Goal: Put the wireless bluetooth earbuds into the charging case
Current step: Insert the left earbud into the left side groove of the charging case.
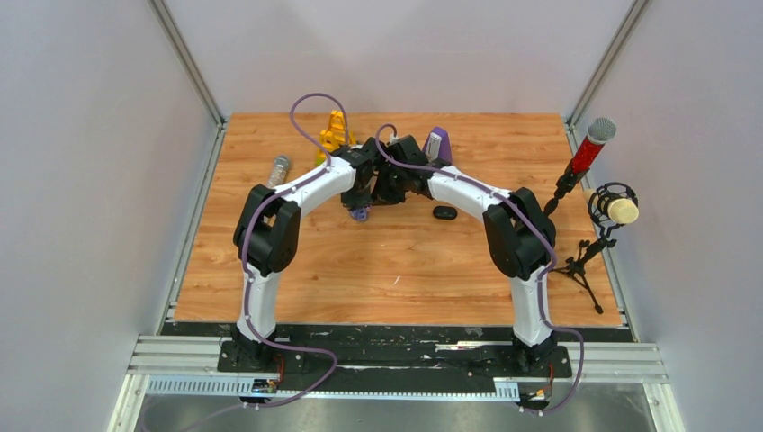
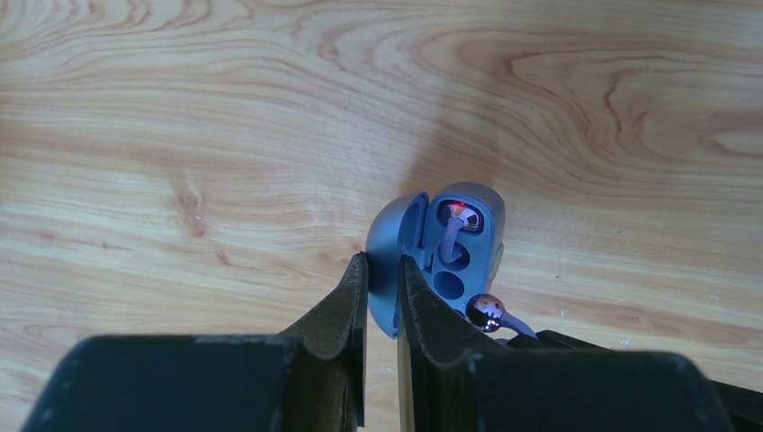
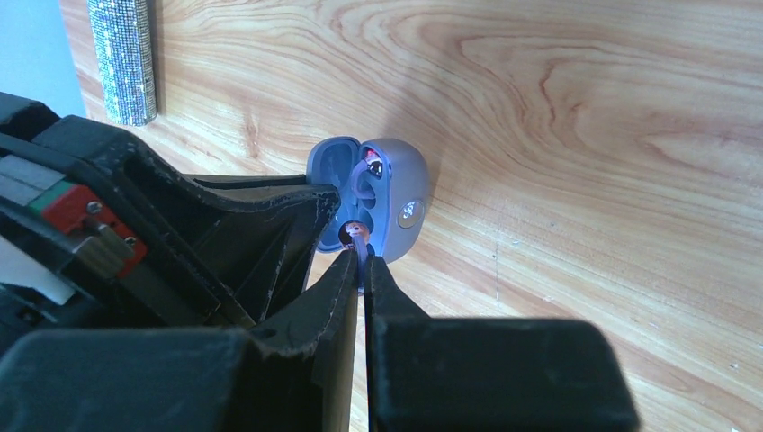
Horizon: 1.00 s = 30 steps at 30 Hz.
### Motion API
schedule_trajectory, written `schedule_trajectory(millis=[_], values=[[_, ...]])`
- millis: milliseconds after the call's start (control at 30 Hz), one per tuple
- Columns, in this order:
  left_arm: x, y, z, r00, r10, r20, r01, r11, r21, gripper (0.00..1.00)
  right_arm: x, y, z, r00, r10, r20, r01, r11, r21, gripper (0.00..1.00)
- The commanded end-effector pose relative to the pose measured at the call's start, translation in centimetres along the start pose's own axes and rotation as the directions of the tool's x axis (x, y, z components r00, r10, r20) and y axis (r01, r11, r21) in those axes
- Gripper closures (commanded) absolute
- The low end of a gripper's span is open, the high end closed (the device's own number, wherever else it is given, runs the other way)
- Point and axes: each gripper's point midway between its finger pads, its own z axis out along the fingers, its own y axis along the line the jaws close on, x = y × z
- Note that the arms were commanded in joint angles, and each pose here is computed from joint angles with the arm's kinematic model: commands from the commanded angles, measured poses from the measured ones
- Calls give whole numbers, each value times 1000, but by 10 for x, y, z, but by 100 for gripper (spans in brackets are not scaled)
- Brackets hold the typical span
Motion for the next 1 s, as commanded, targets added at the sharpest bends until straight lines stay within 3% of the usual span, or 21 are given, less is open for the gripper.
schedule_trajectory(millis=[0,600,633,667,967], values=[[-11,-12,-9,999,-20,40,19,999,32,94,-12,22,-14,999,24,38,-20,996,-83,100],[-3,-18,-6,1000,-19,16,19,999,31,99,0,16,-13,994,105,7,-102,982,-161,100],[-3,-18,-7,1000,-19,17,18,999,30,99,-17,42,-47,994,80,72,-63,974,-218,100],[-3,-18,-7,1000,-19,19,18,999,31,99,-2,17,-16,994,104,16,-100,982,-160,100],[-4,-19,-9,1000,-19,19,18,999,34,99,3,4,-3,994,111,6,-109,986,-127,99]])
